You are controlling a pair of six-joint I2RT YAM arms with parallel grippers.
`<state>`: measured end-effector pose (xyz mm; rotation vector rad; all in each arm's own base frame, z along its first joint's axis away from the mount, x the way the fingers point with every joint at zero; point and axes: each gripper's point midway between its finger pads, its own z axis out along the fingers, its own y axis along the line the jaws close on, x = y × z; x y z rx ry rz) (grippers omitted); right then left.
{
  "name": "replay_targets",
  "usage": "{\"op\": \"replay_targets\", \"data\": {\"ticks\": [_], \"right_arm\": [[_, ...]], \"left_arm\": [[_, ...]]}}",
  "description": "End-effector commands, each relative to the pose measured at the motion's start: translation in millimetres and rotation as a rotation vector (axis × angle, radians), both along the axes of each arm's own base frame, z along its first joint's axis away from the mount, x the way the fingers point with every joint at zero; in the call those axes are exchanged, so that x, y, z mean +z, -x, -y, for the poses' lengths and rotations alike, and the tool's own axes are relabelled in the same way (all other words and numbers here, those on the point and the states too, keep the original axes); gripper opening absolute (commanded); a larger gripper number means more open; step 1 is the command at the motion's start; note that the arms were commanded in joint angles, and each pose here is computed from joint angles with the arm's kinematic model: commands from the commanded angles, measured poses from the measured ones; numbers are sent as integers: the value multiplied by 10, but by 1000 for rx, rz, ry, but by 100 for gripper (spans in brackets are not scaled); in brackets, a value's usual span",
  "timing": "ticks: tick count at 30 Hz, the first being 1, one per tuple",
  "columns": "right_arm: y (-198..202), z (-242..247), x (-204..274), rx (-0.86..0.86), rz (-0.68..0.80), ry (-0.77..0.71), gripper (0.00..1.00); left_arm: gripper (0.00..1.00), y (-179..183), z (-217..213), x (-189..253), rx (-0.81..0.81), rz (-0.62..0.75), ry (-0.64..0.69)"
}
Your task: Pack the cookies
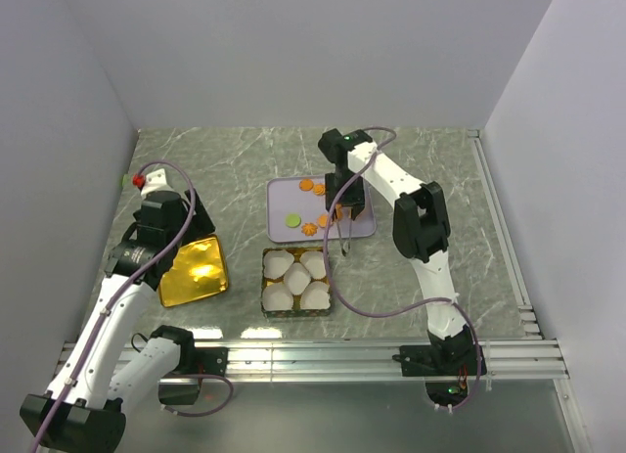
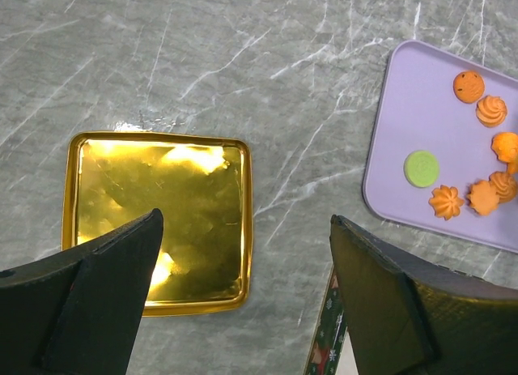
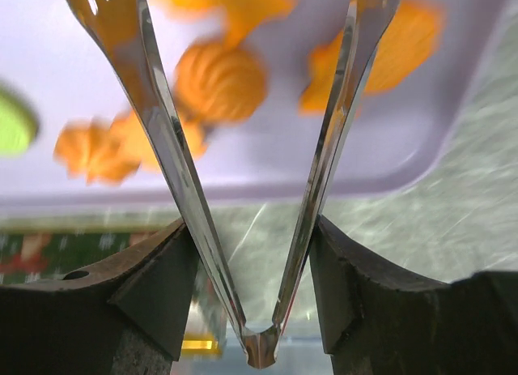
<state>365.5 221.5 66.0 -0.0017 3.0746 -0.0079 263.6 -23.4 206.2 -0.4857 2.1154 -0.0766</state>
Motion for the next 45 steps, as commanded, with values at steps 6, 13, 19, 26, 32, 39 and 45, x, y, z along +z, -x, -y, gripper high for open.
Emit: {"op": "replay_targets", "data": {"ticks": [6,13,19,26,32,39,45], "right_arm": [[-455,109,-195,-39,164,60,66],[-506,76,-391,-56,180,49,73],[-451,125,-383,-62,188,56,85],[-257,185,-302,-56,176,37,94],[-120,108,-323,-56,161,-14,95],[-148,127,-438,-65,146,15,82],[-63,240,-560,-81,125,72,61]], "left_arm": [[89,-66,32,51,-21,28,1],[89,-72,62,38,-32,22,1],[89,-66,61,44,-30,25,0],[89,-57,52,72,-25,37,3],[89,-51,48,77,-24,40,2],[89,-60,55,70,-27,36,2],[89,-45,39,76,-18,39,2]]}}
